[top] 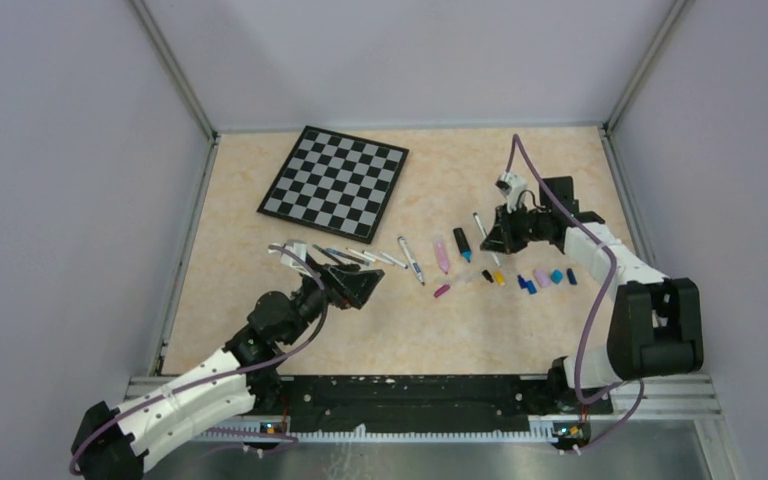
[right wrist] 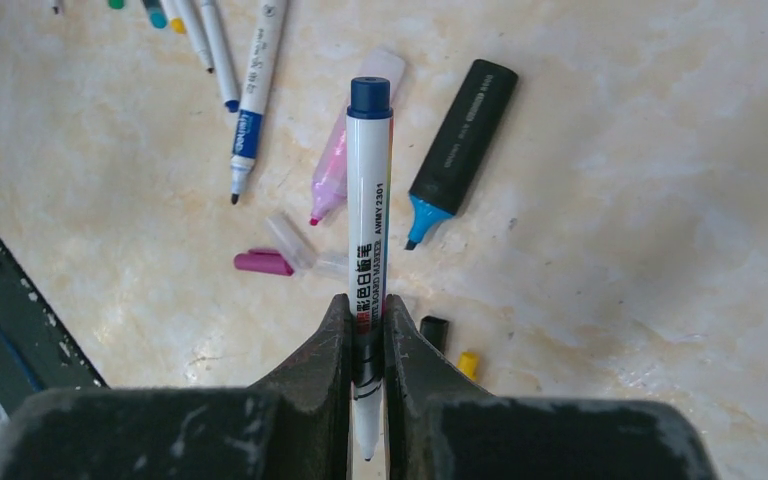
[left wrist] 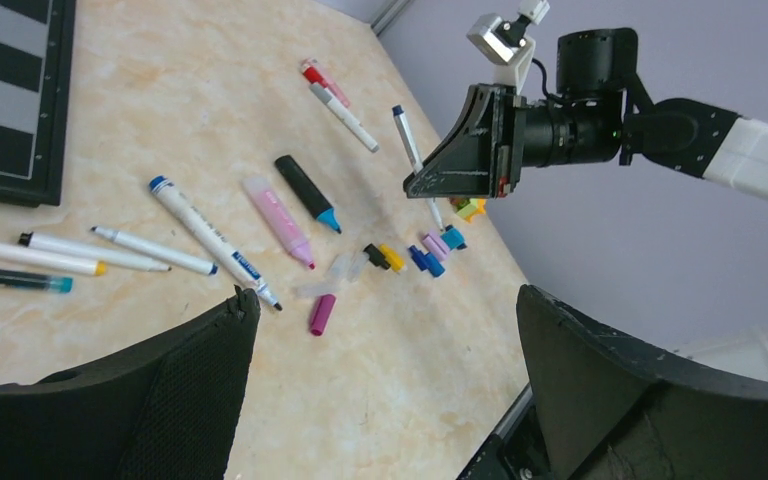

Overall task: Open the pen caps
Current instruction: Place the pen at the center of the board.

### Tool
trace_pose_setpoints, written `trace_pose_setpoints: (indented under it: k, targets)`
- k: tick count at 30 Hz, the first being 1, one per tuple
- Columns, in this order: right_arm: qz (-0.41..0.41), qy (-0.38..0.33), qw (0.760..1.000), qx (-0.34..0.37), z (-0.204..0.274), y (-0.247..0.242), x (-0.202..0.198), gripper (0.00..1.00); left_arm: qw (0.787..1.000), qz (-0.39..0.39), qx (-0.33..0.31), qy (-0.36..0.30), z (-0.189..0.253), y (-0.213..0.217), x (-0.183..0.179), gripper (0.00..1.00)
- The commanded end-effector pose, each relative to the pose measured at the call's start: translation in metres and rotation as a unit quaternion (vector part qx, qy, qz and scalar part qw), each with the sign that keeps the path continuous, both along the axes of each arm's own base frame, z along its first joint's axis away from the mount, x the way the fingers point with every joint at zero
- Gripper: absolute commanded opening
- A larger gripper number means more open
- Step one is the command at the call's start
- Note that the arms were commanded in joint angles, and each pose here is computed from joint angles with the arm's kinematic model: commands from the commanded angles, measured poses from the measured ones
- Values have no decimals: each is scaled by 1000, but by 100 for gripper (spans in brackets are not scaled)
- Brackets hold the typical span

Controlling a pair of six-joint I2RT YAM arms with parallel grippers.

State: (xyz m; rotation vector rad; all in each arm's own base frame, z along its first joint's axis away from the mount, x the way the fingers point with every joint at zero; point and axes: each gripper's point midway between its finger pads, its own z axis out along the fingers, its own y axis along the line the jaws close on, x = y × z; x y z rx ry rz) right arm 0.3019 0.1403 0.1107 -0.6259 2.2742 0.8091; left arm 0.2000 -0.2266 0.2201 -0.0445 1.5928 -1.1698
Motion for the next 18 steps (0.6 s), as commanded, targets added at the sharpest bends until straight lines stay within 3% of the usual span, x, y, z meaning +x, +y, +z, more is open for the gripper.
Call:
trace_pose_setpoints:
  k: [1,18]
  targets:
    - [-41,-18,999,-24,7,-9,40,0,1000,24,19,7,-14,10,4,99]
    - [-74,69,993,-58,-51,-15,79,1,998,47,43,13,-22,16,11,99]
